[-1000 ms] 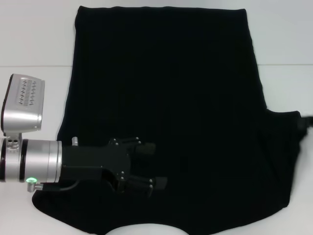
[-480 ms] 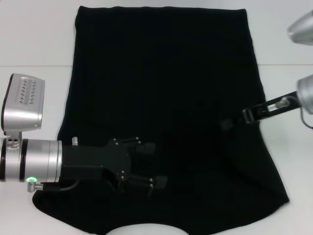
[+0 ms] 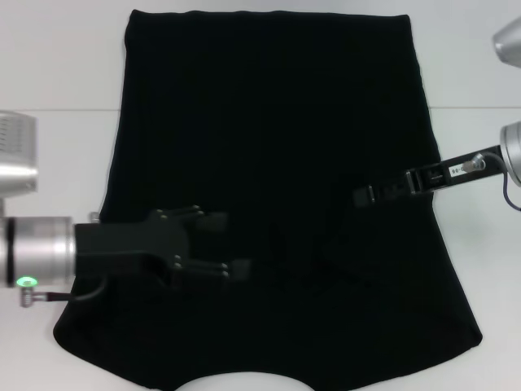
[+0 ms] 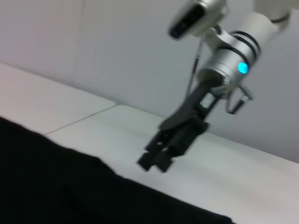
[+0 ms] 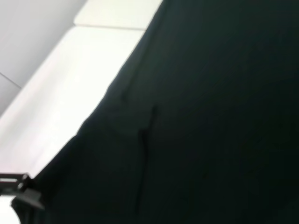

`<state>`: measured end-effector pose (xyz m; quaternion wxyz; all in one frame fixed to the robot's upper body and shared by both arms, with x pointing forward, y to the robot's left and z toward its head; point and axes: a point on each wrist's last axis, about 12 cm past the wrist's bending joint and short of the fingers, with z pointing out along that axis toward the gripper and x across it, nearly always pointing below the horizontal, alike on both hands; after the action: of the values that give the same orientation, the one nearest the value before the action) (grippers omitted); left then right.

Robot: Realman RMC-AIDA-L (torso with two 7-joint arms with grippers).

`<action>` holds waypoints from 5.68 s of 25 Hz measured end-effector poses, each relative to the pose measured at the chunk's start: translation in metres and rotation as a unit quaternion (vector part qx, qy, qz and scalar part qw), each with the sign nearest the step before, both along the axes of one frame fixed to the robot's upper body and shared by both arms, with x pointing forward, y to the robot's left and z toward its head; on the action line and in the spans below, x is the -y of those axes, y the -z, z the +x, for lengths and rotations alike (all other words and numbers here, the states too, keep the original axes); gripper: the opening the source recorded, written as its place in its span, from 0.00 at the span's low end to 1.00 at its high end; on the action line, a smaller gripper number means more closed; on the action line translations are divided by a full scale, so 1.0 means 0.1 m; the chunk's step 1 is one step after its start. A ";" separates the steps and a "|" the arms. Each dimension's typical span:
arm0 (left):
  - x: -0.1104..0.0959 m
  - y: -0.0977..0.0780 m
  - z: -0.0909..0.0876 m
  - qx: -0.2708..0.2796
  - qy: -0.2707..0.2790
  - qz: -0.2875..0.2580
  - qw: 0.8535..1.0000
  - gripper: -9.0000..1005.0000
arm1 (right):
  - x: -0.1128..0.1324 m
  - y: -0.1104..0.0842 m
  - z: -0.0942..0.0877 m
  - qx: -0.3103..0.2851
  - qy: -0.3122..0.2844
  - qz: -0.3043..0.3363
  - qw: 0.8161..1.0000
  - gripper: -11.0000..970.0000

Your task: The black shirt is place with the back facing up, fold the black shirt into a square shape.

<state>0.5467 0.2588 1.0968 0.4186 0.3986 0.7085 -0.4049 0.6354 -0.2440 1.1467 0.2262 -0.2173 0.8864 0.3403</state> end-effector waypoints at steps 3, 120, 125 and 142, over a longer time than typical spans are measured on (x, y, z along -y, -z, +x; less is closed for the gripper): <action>-0.15 -0.04 0.01 -0.029 -0.026 0.008 0.999 0.95 | 0.05 0.06 -0.09 0.021 -0.007 0.041 0.999 0.65; -1.30 0.29 -0.50 -0.244 -0.278 0.107 0.923 0.04 | 0.92 0.67 -0.85 -0.189 0.088 0.017 0.978 0.87; -1.30 0.28 -0.49 -0.242 -0.277 0.110 0.923 0.04 | 0.79 0.65 -0.79 -0.188 0.070 0.021 0.979 0.86; -1.28 0.29 -0.45 -0.238 -0.272 0.111 0.926 0.04 | 0.69 0.64 -0.76 -0.197 0.063 0.008 0.978 0.76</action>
<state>0.5015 0.3867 1.0677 0.2849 0.1263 0.9088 -0.2775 0.5598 -0.3133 1.0828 0.0700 -0.0884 0.9226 0.3688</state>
